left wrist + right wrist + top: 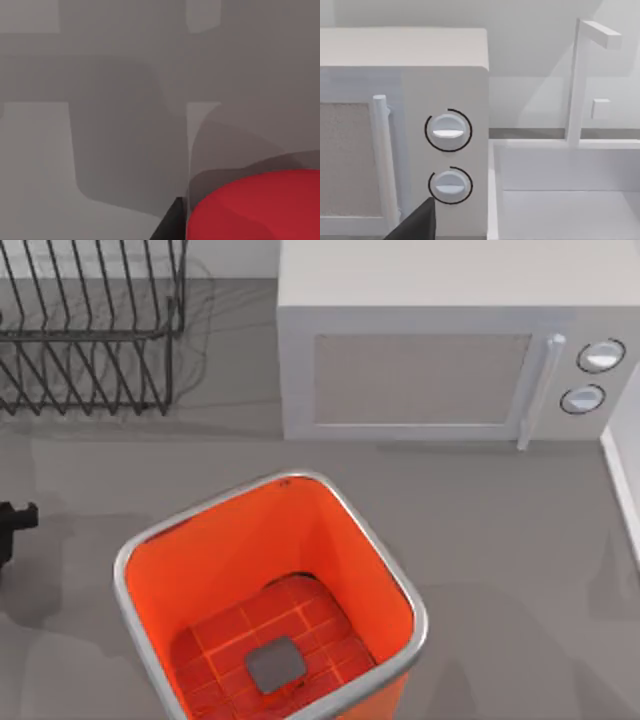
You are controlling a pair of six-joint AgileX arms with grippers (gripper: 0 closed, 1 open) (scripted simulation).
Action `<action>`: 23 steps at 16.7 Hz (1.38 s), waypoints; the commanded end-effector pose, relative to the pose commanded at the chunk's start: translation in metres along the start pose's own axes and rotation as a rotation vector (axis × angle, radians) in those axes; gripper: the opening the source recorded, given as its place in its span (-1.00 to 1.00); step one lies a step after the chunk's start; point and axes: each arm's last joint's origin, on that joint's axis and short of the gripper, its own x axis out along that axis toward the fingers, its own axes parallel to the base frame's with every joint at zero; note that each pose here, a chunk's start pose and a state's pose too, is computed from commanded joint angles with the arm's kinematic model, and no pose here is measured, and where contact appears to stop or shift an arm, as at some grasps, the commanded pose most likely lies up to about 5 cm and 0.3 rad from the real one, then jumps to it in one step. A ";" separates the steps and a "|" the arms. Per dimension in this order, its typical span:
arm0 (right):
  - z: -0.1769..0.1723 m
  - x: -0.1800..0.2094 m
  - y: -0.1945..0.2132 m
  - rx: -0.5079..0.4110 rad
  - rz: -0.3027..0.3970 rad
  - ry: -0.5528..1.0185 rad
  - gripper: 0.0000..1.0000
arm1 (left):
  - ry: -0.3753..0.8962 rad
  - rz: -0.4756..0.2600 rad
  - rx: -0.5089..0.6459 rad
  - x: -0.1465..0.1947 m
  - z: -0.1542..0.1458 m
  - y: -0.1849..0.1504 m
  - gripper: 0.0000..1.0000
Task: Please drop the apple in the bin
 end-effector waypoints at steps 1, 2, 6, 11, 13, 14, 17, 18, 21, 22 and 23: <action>0.000 0.000 0.000 0.000 0.000 0.000 1.00 | 0.000 0.000 0.000 0.000 0.000 0.000 -1.00; 0.000 0.000 0.000 0.000 0.000 0.000 1.00 | 0.000 0.000 0.000 0.000 0.000 0.000 -1.00; 0.000 0.000 0.000 0.000 0.000 0.000 1.00 | 0.000 0.000 0.000 0.000 0.000 0.000 -1.00; 0.000 0.000 0.000 0.000 0.000 0.000 1.00 | -0.025 -0.002 0.001 -0.018 0.005 0.000 -1.00; 0.000 0.000 0.000 0.000 0.000 0.000 1.00 | -0.030 -0.002 0.004 -0.038 0.011 -0.001 -1.00; 0.000 0.000 0.000 0.000 0.000 0.000 1.00 | -0.025 -0.003 0.006 -0.050 0.013 -0.001 -1.00; 0.000 0.000 0.000 0.000 0.000 0.000 1.00 | 0.021 -0.003 0.008 -0.091 0.011 -0.001 -1.00; 0.000 0.000 0.000 0.000 0.000 0.000 1.00 | 0.026 -0.003 0.007 -0.105 0.009 -0.001 -1.00; 0.000 0.000 0.000 0.000 0.000 0.000 1.00 | -0.002 -0.002 0.003 -0.145 0.003 0.000 -1.00; 0.000 0.000 0.000 0.000 0.000 0.000 1.00 | -0.013 -0.002 0.002 -0.153 0.001 0.000 -1.00; 0.000 0.000 0.000 0.000 0.000 0.000 1.00 | -0.019 -0.002 0.002 -0.157 0.000 0.000 -1.00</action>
